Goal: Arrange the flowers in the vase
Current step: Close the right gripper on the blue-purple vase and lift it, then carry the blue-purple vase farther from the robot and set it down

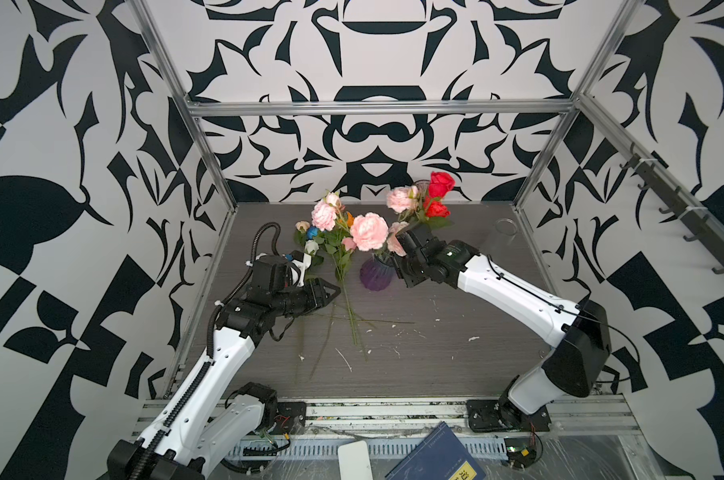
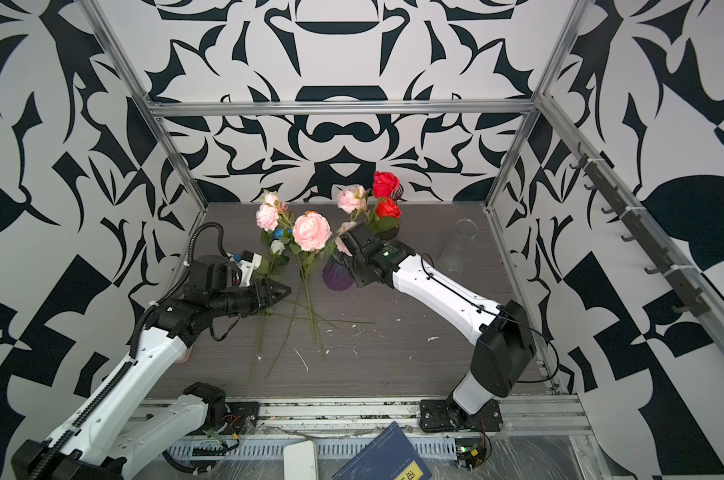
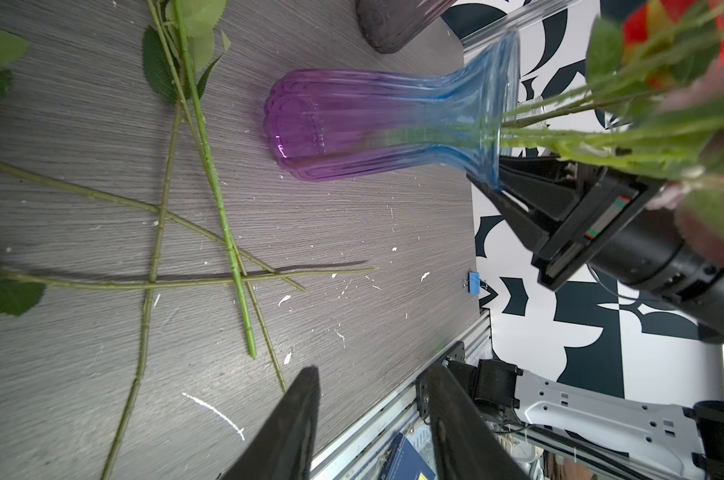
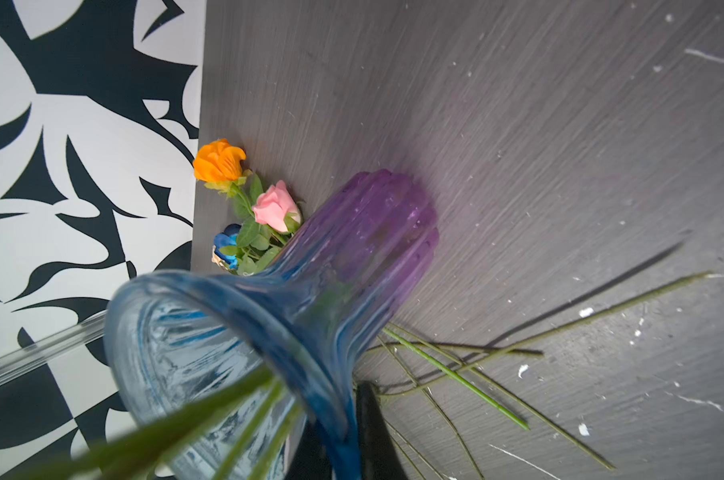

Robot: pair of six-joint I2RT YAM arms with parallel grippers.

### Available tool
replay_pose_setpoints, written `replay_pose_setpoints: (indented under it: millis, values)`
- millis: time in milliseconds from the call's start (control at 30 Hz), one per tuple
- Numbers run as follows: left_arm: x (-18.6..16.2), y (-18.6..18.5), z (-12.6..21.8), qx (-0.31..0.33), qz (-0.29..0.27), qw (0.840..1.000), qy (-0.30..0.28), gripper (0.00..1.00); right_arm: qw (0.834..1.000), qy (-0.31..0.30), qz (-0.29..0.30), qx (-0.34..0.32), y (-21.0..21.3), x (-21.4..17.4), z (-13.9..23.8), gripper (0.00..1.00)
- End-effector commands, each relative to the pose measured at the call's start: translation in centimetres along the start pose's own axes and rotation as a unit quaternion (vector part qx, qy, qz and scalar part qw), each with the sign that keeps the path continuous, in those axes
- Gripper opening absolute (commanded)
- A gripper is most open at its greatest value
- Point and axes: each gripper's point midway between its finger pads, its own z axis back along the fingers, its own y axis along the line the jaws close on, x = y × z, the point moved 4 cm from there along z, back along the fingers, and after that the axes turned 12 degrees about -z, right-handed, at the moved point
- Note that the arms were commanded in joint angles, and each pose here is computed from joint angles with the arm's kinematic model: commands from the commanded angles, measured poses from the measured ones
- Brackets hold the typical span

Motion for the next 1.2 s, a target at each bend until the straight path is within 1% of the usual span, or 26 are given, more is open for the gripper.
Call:
replay_pose_setpoints:
  millis: [0,100,167,233,333,400,533,600,733,900,1033,1167]
  values:
    - [-0.6,0.3,0.1,-0.001,0.002,1.000,0.012,0.47,1.000,-0.004,0.025,0.015,3.0,1.0,0.6,0.00]
    - [-0.6,0.6,0.1,0.000,0.003,1.000,0.013,0.47,0.998,-0.009,0.059,-0.005,5.3,1.7,0.5,0.00]
    - [-0.6,0.7,0.2,0.000,0.004,1.000,0.012,0.47,0.996,-0.010,0.080,-0.026,6.7,2.1,0.4,0.00]
    - [-0.5,0.9,0.2,0.001,0.008,1.000,0.012,0.47,0.993,-0.015,0.102,-0.062,7.8,2.5,-0.1,0.00]
    - [-0.4,1.2,0.1,0.000,0.011,1.000,0.012,0.47,0.988,-0.011,0.127,-0.089,10.1,3.1,-0.8,0.00]
    - [-0.4,1.4,0.0,-0.001,0.015,1.000,0.012,0.47,0.988,-0.001,0.133,-0.075,11.7,3.4,-1.3,0.00]
    - [-0.2,1.8,-0.2,-0.003,0.020,1.000,0.013,0.47,0.990,0.029,0.126,-0.052,13.2,4.1,-4.3,0.00]
    - [-0.2,1.9,-0.4,-0.005,0.022,1.000,0.016,0.47,0.991,0.039,0.124,-0.025,14.0,4.1,-5.5,0.00]
    - [0.0,2.4,-0.9,-0.007,0.026,0.999,0.021,0.47,0.990,0.039,0.135,0.015,15.8,4.2,-6.0,0.00]
    - [0.7,2.6,-1.9,-0.017,0.033,0.999,0.031,0.46,0.988,0.059,0.136,0.038,16.8,3.4,-7.7,0.00]
    - [1.2,2.5,-2.1,-0.021,0.032,0.999,0.032,0.46,0.987,0.043,0.141,0.059,17.5,3.5,-7.9,0.00]
    - [1.2,2.5,-2.2,-0.022,0.032,0.999,0.032,0.46,0.987,0.036,0.142,0.065,17.9,3.6,-7.8,0.00]
